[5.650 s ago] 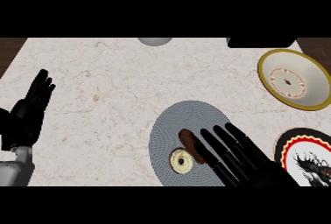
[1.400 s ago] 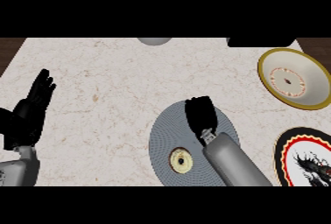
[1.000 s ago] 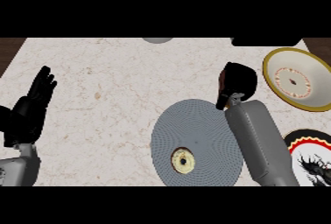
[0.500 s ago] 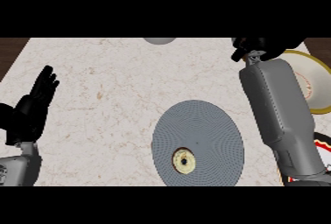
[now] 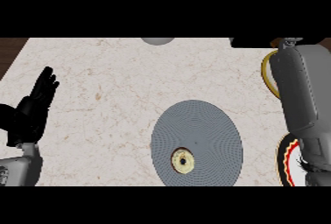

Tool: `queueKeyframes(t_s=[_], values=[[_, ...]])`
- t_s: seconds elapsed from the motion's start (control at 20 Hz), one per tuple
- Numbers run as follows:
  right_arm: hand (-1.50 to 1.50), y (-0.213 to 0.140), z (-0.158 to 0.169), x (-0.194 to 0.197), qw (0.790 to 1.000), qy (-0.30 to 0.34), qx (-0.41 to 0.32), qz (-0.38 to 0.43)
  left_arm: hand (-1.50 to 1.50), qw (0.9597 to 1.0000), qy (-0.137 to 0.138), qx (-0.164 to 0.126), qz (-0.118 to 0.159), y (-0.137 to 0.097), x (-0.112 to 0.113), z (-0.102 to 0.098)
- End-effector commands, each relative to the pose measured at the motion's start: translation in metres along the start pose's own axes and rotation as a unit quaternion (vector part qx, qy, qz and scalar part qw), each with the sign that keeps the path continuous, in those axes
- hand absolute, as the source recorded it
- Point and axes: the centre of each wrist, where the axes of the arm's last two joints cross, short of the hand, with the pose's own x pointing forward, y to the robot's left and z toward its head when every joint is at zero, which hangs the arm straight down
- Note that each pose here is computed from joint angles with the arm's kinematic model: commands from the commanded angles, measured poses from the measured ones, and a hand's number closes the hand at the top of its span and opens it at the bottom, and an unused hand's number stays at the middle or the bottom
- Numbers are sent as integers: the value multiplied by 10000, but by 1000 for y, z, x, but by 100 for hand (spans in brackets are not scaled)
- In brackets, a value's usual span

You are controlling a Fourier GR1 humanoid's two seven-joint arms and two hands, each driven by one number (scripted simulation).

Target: Pick the sweet potato from the placemat and place it in the bowl

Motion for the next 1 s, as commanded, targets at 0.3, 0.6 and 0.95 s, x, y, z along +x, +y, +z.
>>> queueKeyframes(t_s=[0.3, 0.6, 0.95], values=[[150, 37, -57, -89, 9984, 226, -44, -518, 0, 10000, -31, -46, 1, -11, -1, 11], [150, 36, -86, -140, 9978, 316, 52, -582, 0, 9999, -46, -34, 88, -5, -6, -8], [150, 49, -94, -199, 9855, 1266, 951, 616, 0, 9998, -139, -163, 16, -14, 0, 0]])
